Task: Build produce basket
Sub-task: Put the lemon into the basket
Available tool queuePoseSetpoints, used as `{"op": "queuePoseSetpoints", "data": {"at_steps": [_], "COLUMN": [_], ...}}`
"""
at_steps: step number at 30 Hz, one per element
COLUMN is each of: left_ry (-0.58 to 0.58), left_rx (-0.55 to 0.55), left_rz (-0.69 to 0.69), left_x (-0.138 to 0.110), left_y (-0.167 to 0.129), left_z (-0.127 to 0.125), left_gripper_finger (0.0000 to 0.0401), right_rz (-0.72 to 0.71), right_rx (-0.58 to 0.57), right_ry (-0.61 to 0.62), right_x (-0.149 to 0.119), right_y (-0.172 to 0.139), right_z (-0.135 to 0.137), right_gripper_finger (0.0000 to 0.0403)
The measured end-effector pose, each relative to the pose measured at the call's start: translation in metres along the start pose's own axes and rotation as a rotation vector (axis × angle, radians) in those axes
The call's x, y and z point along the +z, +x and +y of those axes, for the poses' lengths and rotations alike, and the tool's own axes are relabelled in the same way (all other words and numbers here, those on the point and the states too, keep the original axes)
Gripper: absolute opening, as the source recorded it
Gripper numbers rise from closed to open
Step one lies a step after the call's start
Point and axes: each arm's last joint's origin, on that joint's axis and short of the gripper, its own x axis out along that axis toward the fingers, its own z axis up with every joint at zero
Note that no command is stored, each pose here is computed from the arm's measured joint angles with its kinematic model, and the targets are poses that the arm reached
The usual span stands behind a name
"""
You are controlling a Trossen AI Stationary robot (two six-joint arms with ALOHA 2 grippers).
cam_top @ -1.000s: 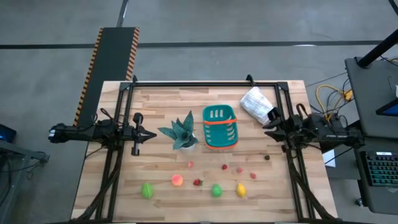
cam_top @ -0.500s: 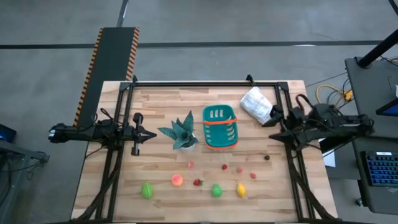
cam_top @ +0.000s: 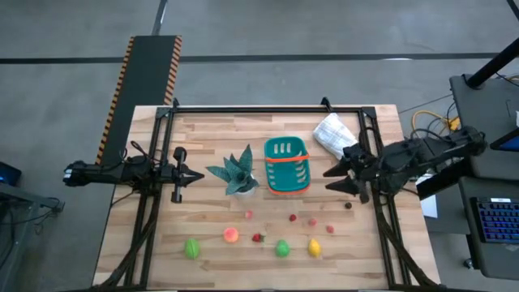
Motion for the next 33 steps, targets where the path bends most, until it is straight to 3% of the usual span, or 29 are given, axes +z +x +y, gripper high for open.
{"op": "queuePoseSetpoints", "data": {"at_steps": [11, 19, 33], "left_ry": [0.0, 0.0, 0.0], "left_rx": [0.0, 0.0, 0.0], "left_rz": [0.0, 0.0, -0.002], "left_x": [0.0, 0.0, 0.0], "left_y": [0.0, 0.0, 0.0], "left_z": [0.0, 0.0, 0.0], "left_gripper_finger": [0.0, 0.0, 0.0], "right_rz": [0.245, 0.45, 0.461], "right_rx": [-0.294, -0.498, -0.682], "right_ry": [0.179, 0.205, 0.513], "right_x": [-0.019, -0.039, -0.092], "right_y": [0.033, 0.06, 0.083], "right_z": [0.062, 0.088, 0.11], "right_gripper_finger": [0.0235, 0.0235, 0.0235]}}
